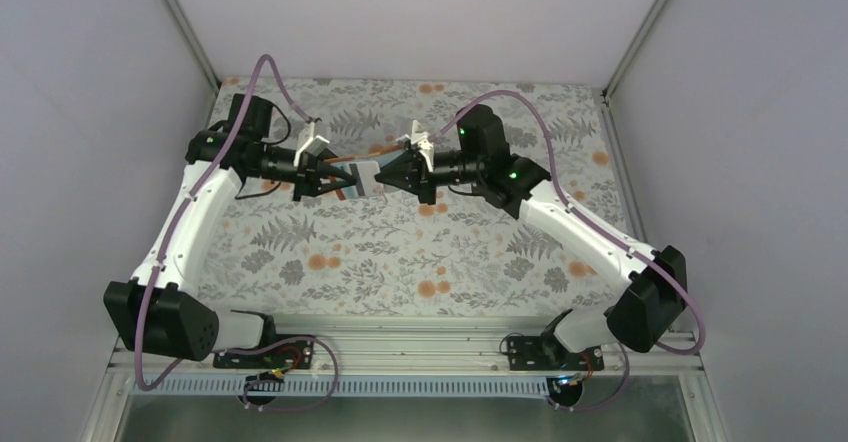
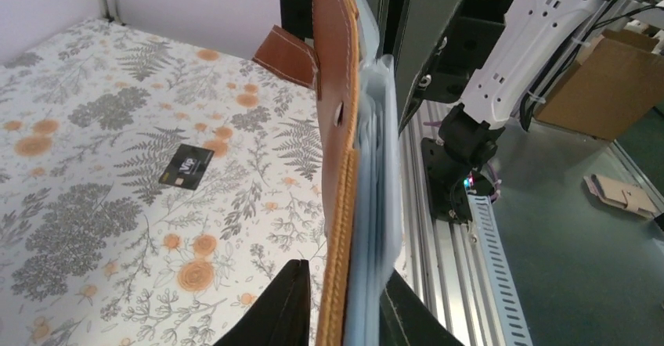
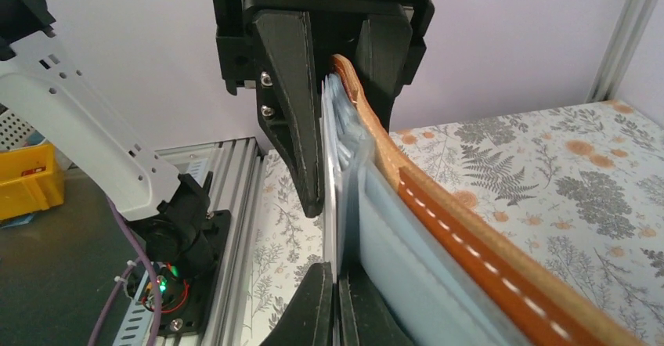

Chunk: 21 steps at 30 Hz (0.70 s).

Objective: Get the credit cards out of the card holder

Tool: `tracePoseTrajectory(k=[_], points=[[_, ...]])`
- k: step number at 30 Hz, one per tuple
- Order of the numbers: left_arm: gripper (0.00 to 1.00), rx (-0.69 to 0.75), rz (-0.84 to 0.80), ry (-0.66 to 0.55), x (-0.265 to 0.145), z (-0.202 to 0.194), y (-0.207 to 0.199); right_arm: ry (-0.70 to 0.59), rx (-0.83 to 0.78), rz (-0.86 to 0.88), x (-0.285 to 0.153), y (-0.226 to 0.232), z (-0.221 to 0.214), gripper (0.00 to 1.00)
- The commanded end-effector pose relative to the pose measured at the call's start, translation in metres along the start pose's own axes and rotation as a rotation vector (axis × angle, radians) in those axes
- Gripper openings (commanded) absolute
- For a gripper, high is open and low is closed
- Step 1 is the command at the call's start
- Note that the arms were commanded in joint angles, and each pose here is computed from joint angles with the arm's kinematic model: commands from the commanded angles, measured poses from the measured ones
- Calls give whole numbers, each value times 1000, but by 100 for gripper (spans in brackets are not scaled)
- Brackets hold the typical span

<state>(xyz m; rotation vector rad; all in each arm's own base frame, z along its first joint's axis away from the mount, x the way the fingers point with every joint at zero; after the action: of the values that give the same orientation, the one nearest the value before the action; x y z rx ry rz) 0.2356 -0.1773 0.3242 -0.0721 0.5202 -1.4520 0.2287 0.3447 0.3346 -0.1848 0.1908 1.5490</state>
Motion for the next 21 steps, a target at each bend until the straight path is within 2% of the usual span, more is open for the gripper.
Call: tracePoseTrajectory(k=[1,7,17,21], points=[[22,89,-60,-63,-2,12,-11,-34,-27,38,-4,10,9,4],[21,86,-61,-63,-1,12,-11,-36,-43,3,-15,7,17,4],[6,66,-52,-55,-1,10,-8,-11,-40,-17,-23,8,8,4],[6,66,-44,-49,-1,10,-7,-1,-35,-16,-22,6,5,4]])
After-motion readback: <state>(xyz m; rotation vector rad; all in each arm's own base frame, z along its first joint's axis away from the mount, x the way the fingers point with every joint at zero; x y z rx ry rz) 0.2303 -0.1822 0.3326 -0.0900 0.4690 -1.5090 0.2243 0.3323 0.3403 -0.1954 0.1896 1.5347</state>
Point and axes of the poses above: each gripper's point midway between its finger pads, its own x axis out along the fingers, its own y axis along the line the jaws close on, z = x × y, the point moved 2 cm from there along -x, back along the fingers, and after that the axes turned 7 degrees about -x, right-handed, at the moved point
